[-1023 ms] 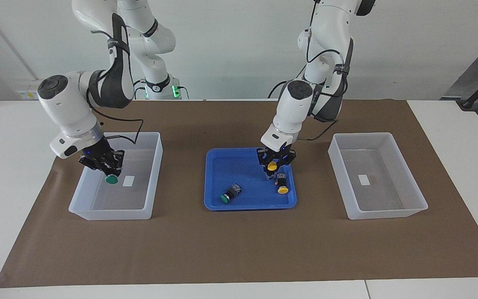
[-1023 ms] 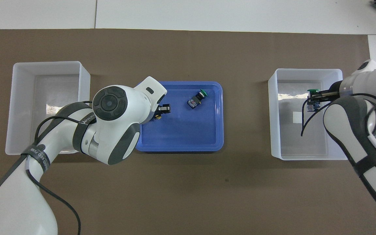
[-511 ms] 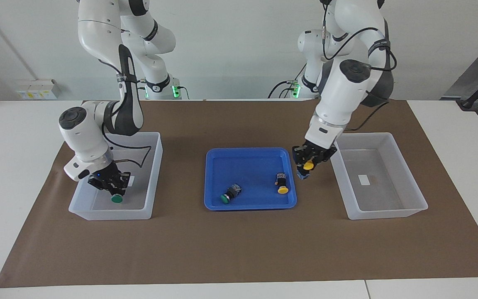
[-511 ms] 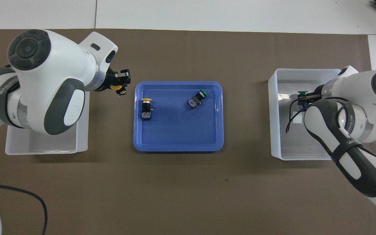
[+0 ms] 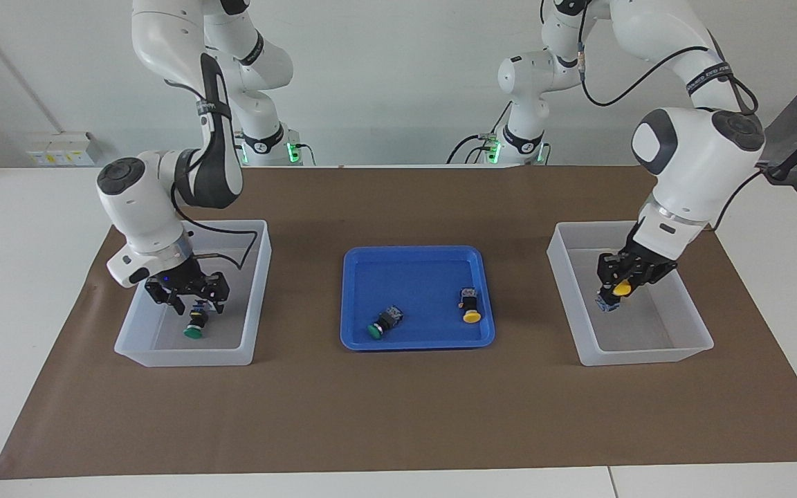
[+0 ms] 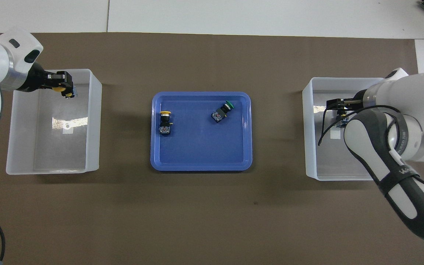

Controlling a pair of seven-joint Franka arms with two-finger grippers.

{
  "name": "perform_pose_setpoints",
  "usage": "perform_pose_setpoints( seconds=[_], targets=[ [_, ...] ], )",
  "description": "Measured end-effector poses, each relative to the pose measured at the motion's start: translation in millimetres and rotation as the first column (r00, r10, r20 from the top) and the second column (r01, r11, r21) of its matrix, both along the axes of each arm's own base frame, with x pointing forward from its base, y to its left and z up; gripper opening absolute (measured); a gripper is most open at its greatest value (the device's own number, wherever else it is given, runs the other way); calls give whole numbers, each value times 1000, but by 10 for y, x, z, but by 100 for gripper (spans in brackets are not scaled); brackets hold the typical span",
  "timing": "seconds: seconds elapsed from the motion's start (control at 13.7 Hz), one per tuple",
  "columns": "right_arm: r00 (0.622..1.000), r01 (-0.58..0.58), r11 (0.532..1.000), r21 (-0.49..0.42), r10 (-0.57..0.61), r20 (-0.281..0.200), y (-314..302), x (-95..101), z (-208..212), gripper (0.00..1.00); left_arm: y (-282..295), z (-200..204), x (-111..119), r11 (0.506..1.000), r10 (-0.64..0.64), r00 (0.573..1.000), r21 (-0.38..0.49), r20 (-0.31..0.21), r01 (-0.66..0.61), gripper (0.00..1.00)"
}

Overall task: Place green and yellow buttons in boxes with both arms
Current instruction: 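Carry the yellow button into the nearby bin with the left gripper, then reach the right gripper back to the tray and grasp the other green button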

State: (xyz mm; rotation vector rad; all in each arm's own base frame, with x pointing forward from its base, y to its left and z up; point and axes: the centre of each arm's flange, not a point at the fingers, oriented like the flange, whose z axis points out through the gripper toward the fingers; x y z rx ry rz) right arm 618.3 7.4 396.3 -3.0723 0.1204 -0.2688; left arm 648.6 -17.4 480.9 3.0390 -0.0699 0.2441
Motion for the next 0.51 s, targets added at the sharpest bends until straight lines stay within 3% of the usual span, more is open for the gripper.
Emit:
perform_pose_setpoints(
  seconds=[0.22,0.51],
  targets=[
    [994,102,993,52,-103,22,750,51,391,100,290,-170,-14,999,-31,999,13,12,31,41],
    [982,187,978,97,-188,3,1746,0,329,100,366,-680,-71,999,-38,998,20,43,37,41]
  ],
)
